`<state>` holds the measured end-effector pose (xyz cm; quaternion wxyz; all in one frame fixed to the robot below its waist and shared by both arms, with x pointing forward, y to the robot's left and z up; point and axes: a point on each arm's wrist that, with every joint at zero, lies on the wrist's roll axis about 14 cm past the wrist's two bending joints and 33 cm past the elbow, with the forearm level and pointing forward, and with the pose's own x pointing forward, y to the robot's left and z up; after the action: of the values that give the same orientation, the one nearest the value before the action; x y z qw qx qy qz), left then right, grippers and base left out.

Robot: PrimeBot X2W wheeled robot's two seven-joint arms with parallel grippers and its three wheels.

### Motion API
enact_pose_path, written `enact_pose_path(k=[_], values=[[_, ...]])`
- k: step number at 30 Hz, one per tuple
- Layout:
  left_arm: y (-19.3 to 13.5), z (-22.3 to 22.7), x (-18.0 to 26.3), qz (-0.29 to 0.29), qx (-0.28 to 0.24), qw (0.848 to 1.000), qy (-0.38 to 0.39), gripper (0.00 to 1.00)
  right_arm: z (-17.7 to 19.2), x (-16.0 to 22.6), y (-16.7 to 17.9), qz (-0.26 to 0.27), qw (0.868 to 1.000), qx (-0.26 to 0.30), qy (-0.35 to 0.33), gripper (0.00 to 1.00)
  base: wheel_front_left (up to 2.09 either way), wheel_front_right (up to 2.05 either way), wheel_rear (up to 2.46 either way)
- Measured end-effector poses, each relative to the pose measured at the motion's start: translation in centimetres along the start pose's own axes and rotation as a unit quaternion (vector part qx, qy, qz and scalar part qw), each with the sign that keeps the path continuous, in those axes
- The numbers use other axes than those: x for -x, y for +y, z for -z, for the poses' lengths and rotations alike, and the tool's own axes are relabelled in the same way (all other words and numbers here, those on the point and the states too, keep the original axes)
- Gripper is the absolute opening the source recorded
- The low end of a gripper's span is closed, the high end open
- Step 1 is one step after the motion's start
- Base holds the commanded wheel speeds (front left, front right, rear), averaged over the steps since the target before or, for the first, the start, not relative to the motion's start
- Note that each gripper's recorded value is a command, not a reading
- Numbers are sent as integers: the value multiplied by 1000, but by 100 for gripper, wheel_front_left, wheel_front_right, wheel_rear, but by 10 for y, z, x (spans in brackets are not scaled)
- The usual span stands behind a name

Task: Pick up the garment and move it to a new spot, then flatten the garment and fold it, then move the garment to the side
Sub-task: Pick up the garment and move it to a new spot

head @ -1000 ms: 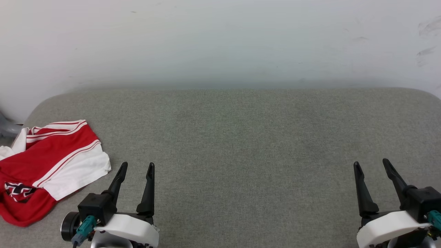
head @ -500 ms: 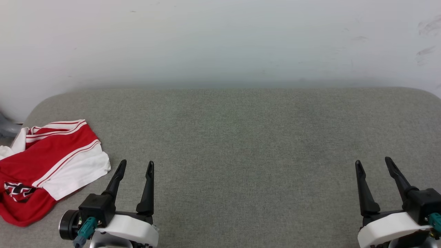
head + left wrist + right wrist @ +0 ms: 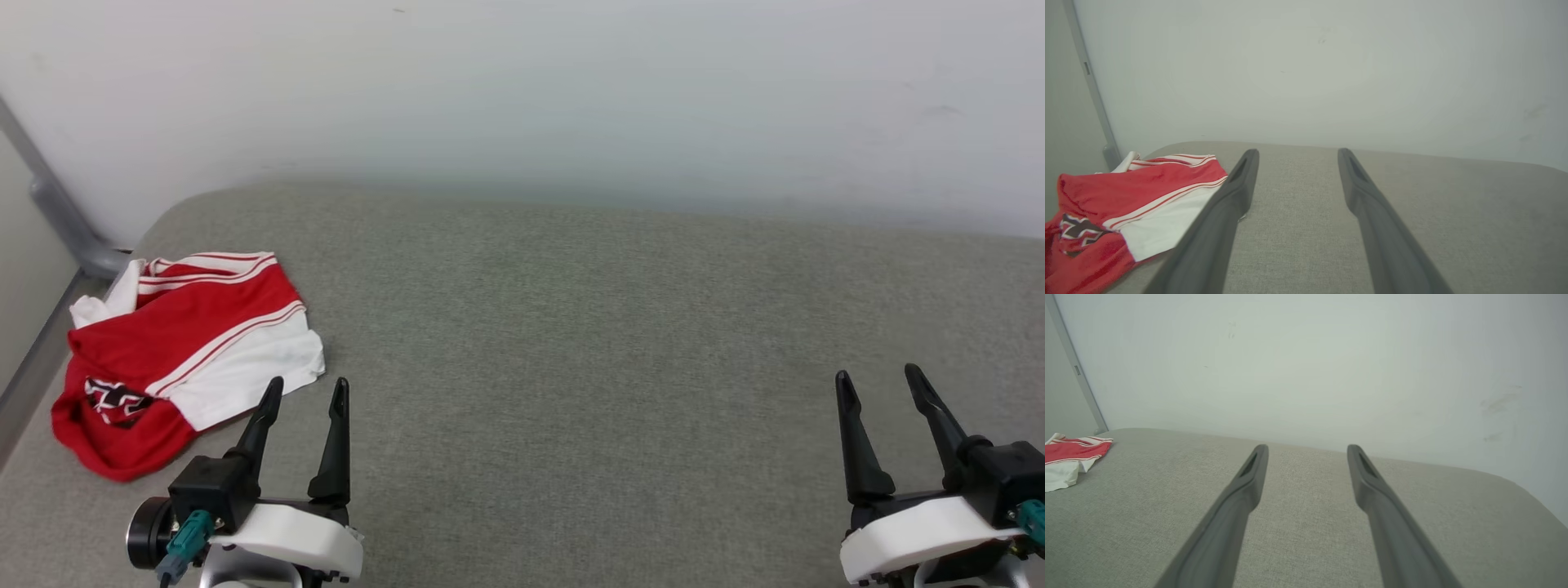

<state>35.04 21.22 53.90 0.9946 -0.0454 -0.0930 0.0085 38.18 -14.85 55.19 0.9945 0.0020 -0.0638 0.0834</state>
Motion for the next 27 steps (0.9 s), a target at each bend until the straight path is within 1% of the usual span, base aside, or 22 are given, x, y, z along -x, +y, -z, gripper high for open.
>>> enact_pose_path(k=[9, 17, 18, 27], values=[[45, -8, 30, -73, -9, 997, -6, 100, 3, -23, 49, -72, 997, -27, -3, 100, 0, 0, 0], [81, -18, 62, -136, -15, 990, -14, 100, 4, -38, 99, -142, 989, -41, -5, 100, 0, 0, 0], [92, -21, 74, -158, -18, 987, -16, 100, 4, -41, 114, -162, 986, -43, -5, 100, 0, 0, 0], [111, -26, 99, -196, -25, 980, -18, 100, 6, -48, 148, -207, 977, -53, -4, 100, 0, 0, 0]])
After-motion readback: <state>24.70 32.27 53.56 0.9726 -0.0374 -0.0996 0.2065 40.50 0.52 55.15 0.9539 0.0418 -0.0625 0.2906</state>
